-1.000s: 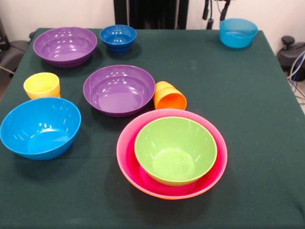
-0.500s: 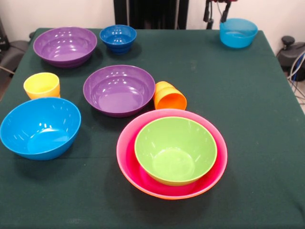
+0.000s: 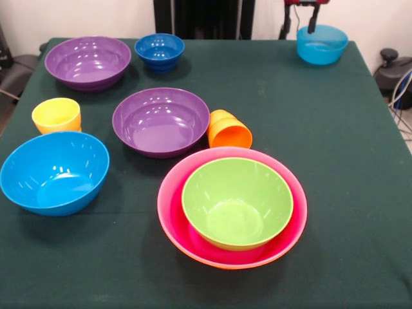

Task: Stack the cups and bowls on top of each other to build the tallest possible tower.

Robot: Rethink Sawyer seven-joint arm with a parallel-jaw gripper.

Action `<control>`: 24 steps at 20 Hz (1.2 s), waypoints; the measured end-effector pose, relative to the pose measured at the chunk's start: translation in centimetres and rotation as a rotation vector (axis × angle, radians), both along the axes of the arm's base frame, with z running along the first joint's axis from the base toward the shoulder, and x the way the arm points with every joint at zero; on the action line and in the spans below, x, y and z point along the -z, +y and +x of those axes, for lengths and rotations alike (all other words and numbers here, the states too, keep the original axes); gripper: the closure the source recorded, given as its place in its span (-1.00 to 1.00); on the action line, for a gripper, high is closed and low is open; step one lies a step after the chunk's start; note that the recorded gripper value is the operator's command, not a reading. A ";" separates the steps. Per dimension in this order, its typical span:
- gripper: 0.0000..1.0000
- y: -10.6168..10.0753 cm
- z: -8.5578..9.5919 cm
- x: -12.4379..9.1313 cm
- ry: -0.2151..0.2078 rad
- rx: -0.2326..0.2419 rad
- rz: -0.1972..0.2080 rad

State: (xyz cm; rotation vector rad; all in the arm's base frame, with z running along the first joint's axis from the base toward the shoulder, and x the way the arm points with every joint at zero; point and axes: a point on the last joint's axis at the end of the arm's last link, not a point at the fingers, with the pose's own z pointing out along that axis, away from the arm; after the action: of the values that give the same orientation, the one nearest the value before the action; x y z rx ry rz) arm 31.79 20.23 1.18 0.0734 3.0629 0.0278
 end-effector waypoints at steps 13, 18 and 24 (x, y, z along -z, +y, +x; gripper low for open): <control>-1.00 1.1 0.0 0.5 -0.035 0.076 0.047; -1.00 0.7 -1.3 1.6 -0.009 0.072 0.031; -1.00 0.1 -2.7 2.3 0.016 0.060 -0.004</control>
State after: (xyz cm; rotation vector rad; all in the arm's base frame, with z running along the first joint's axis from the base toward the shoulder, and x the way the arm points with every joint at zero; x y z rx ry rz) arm 29.05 20.29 -1.08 0.1657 3.0750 0.0168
